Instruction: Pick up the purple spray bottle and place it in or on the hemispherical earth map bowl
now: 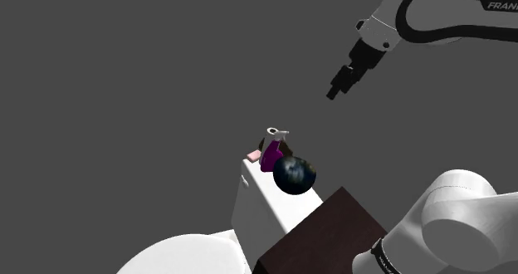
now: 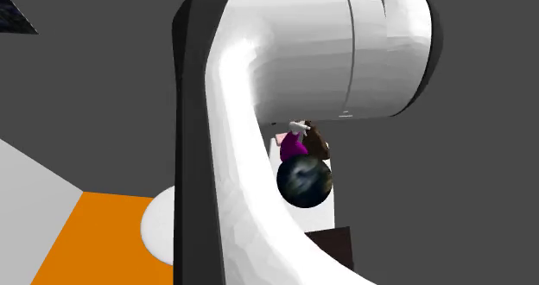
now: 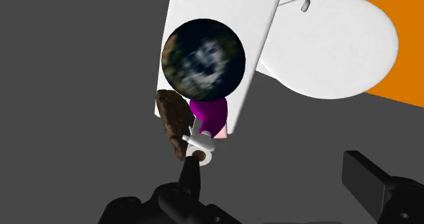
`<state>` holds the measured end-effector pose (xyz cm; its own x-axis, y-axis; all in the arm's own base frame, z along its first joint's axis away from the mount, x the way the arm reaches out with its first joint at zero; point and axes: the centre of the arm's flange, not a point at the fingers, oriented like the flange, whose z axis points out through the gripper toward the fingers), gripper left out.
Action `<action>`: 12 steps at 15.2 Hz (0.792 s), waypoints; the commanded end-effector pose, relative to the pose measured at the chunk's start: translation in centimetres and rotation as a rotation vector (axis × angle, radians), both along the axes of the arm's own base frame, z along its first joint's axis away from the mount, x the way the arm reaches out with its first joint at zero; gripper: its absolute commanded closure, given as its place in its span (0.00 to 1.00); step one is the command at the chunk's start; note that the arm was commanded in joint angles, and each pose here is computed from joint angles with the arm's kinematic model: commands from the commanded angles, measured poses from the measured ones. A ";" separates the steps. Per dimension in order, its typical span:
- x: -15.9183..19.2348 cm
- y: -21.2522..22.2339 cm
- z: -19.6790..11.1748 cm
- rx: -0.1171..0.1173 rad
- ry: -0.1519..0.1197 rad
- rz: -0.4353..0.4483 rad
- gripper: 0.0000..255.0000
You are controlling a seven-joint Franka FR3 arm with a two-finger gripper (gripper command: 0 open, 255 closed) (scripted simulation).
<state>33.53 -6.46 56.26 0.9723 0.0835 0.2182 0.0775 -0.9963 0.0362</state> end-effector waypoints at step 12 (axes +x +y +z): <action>3.1 -8.8 -15.7 0.064 -0.090 0.332 0.00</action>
